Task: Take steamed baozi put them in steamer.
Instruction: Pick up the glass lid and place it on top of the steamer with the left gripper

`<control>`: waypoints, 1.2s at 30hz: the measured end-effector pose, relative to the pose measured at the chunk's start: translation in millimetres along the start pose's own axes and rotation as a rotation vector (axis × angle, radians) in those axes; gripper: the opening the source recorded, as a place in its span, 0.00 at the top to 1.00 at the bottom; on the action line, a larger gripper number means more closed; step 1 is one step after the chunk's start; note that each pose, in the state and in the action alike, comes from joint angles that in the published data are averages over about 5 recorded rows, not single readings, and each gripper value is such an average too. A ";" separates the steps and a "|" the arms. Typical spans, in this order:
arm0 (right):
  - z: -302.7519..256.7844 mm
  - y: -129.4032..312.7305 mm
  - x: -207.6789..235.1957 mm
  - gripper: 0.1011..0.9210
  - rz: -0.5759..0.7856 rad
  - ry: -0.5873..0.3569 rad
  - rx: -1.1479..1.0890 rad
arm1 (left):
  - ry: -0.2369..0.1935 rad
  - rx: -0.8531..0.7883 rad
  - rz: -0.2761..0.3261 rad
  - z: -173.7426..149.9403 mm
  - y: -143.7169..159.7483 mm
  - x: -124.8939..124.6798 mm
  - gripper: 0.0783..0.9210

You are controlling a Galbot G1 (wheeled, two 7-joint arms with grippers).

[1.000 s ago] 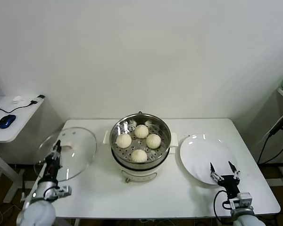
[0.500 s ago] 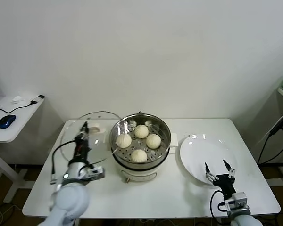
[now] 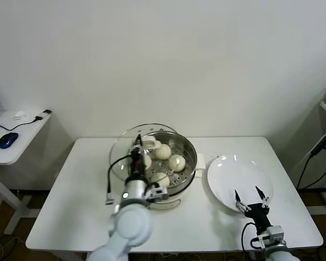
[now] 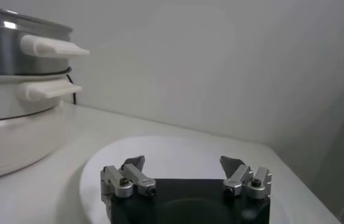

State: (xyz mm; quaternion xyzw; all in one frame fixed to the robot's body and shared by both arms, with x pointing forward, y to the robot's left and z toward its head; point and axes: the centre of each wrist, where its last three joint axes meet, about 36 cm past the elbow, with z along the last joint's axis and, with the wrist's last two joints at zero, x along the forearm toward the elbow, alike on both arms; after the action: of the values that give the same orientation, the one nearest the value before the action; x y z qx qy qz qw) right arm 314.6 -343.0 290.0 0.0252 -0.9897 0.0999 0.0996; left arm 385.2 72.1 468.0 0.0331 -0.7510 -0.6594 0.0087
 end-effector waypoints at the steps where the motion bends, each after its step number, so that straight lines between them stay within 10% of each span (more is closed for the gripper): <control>1: 1.0 -0.1 0.1 0.12 0.000 -0.002 -0.001 | -0.005 0.000 0.001 -6.2 -1.3 -0.3 0.93; 36: 17.0 7.0 0.7 0.12 0.045 -0.051 -0.021 | -0.003 -0.052 0.046 -46.4 -55.8 -14.5 0.93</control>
State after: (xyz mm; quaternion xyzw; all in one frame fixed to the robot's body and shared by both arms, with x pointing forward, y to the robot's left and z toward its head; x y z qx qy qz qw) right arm 310.1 -339.7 272.5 0.0046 -0.9932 0.0912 0.0722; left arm 404.4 19.9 419.2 0.0147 -0.7341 -0.6785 0.0237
